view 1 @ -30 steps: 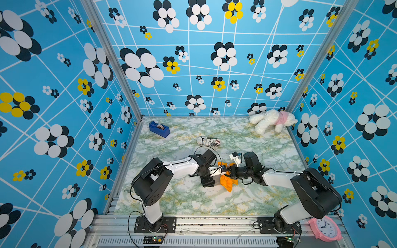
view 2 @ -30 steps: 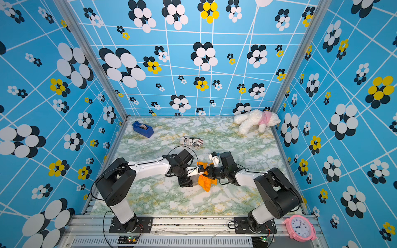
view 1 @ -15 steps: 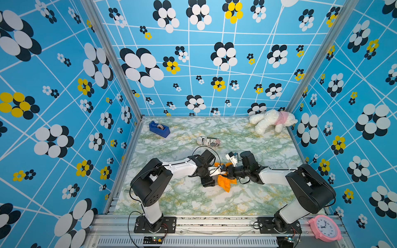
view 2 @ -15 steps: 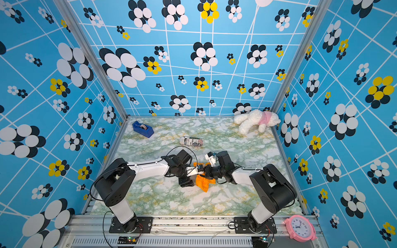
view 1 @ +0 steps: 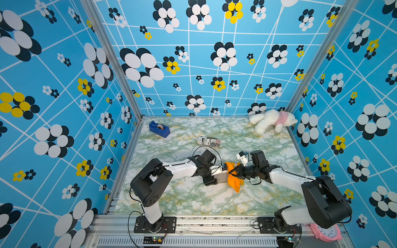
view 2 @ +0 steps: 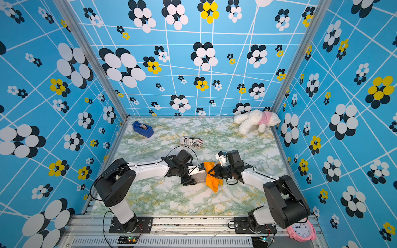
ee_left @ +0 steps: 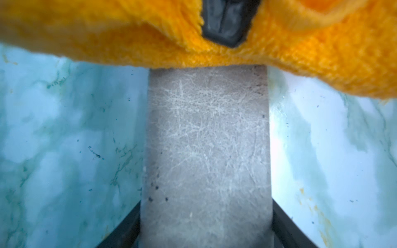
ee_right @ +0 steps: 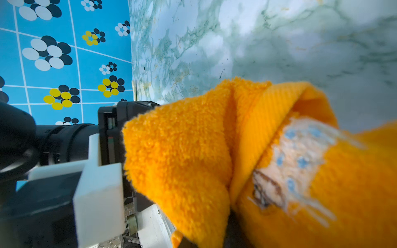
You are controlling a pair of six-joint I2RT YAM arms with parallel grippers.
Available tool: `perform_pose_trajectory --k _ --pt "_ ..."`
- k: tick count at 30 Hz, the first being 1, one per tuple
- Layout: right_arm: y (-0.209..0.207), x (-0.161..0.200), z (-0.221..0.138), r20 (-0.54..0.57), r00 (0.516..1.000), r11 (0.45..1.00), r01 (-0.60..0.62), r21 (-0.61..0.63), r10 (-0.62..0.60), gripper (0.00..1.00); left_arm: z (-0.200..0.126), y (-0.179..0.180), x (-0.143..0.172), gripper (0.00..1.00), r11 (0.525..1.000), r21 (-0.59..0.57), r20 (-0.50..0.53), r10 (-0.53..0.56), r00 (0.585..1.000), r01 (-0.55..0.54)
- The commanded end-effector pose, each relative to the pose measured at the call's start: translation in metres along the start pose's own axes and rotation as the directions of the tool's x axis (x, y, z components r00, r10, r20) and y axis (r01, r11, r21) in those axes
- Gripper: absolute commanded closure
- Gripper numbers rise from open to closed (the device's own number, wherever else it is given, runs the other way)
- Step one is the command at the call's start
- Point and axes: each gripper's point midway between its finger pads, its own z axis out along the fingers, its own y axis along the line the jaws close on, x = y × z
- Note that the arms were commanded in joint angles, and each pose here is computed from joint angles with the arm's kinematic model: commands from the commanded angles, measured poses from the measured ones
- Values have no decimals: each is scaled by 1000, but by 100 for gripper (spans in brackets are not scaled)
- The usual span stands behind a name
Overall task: Wipe the eyeglass case
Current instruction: Wipe the dirt from the eyeglass case.
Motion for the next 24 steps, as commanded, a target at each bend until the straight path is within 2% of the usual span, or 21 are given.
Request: perform_pose_trajectory --k 1,6,8,11,18,21,24 --pt "-16 38 21 -129 985 990 -104 97 116 100 -14 18 -40 69 997 -69 134 50 990 -41" --pt "7 35 52 -119 970 971 -222 -85 211 100 -14 17 -43 70 996 -74 137 55 989 -45" --pt "3 37 55 -131 967 968 -232 -92 219 100 -14 18 -43 70 996 -73 136 53 989 -43" --pt "-15 37 43 -131 970 978 -207 -5 205 100 -12 18 -41 72 997 -68 123 54 991 -46" --pt "-55 8 -35 -28 991 957 -122 262 134 100 -19 15 -35 74 997 -72 109 45 993 -38" --pt "-50 -9 -51 27 994 959 -109 262 105 100 -20 11 -32 76 998 -54 95 22 995 -17" --pt "-22 -26 -65 86 996 976 -41 213 23 100 -22 11 -32 74 997 -29 78 -64 995 67"
